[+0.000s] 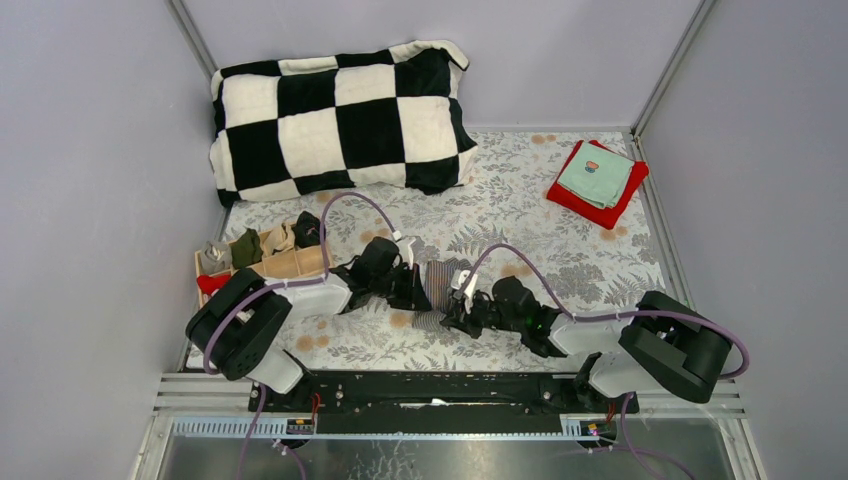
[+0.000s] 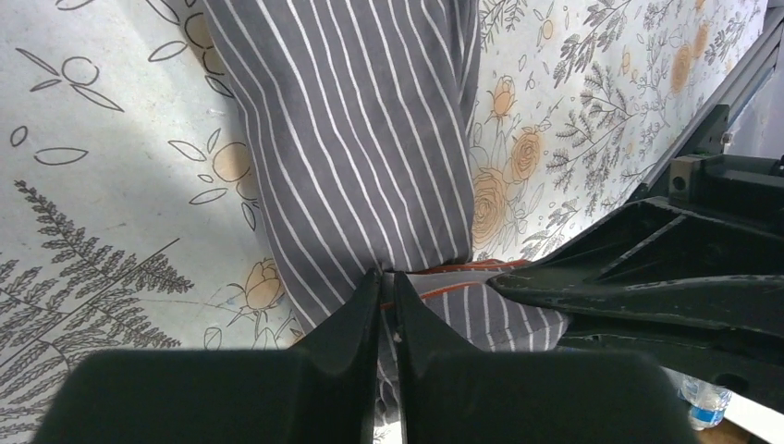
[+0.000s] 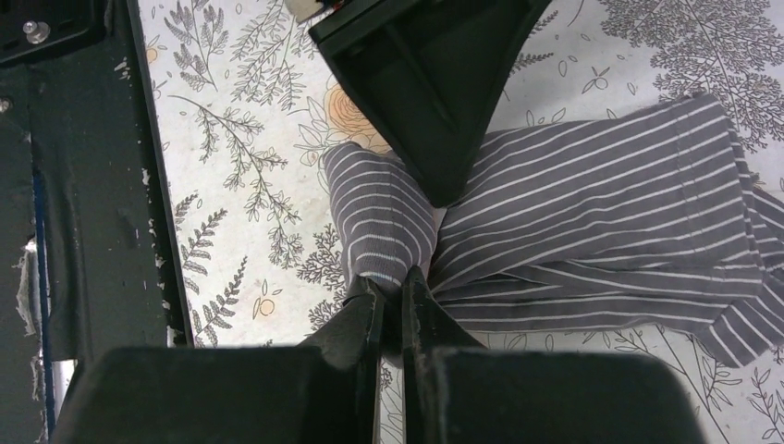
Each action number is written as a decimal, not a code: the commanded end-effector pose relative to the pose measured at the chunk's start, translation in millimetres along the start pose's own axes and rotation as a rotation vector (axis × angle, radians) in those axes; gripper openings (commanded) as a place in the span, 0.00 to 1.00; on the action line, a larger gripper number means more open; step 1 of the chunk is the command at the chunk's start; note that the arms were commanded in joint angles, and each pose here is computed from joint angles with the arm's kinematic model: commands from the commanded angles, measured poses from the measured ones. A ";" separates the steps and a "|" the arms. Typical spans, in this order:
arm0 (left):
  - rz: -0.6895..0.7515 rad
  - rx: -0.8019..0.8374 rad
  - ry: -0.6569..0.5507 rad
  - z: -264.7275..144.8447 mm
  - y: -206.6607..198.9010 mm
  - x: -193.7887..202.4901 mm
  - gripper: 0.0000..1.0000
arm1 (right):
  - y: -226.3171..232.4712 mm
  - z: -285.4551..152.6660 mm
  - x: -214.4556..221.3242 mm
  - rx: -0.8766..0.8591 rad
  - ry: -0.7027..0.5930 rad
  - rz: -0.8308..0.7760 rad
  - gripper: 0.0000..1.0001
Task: Roll the underwear
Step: Roll the underwear to the center of the board.
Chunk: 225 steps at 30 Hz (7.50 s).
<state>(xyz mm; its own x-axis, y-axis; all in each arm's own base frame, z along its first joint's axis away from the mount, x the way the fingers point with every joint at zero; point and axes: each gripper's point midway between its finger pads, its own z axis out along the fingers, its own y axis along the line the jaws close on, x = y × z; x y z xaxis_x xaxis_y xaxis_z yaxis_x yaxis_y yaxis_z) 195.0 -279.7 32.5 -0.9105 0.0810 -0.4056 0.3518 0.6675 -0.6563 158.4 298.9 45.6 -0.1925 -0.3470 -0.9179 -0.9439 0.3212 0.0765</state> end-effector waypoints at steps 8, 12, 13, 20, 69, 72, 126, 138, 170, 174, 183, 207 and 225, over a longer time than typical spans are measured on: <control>-0.006 -0.057 0.013 5.5 16.8 9.1 0.10 | -16.0 2.0 -14.5 0.033 -0.026 0.172 0.04; -0.009 -0.076 0.011 5.0 20.2 8.9 0.09 | -21.2 4.6 -13.9 0.062 -0.015 0.254 0.03; -0.010 -0.083 0.009 4.6 20.9 8.5 0.09 | -22.3 4.7 -13.5 0.068 -0.009 0.277 0.03; -0.018 -0.120 -0.002 3.9 27.2 7.3 0.07 | -32.1 7.2 -8.2 0.134 0.050 0.420 0.02; -0.024 -0.276 -0.331 -62.8 11.0 -58.8 0.01 | -38.0 -18.7 80.5 0.341 0.509 0.866 0.00; 0.054 -0.135 -0.331 -63.7 -18.3 -61.6 0.04 | -40.2 -18.9 78.5 0.348 0.505 0.856 0.01; 0.065 -0.271 -0.145 11.8 23.7 2.1 0.00 | -49.0 -47.4 -27.2 0.409 0.190 0.937 0.65; 0.066 -0.263 -0.148 10.9 19.5 -0.6 0.00 | -39.3 -20.7 -25.6 0.355 0.205 1.152 0.52; 0.066 -0.251 -0.180 -0.1 5.1 -14.5 0.00 | -46.0 -10.9 15.9 0.412 0.349 1.092 0.05; 0.073 -0.242 -0.224 -9.8 -7.8 -29.8 0.00 | -44.7 -10.1 15.7 0.401 0.354 1.090 0.02; 0.085 -0.202 -0.224 -7.0 -13.5 -30.2 0.00 | -41.3 -9.7 23.0 0.398 0.379 1.108 0.01; 0.059 -0.286 -0.149 12.7 23.6 -3.5 0.00 | -74.2 -40.2 -67.3 0.351 0.070 0.512 0.55; 0.066 -0.269 -0.155 9.3 17.2 -6.6 0.00 | -20.6 -18.4 -27.9 -0.012 0.229 -0.770 0.62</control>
<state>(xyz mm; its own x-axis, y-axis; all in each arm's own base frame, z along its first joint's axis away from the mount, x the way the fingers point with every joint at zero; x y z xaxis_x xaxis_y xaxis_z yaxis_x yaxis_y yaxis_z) 220.8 -290.6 36.3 -0.8145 -0.0203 -0.5798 0.3278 0.8085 -0.4887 169.7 286.1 84.0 0.2822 -0.6207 -0.7315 -0.9285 0.0151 -0.3709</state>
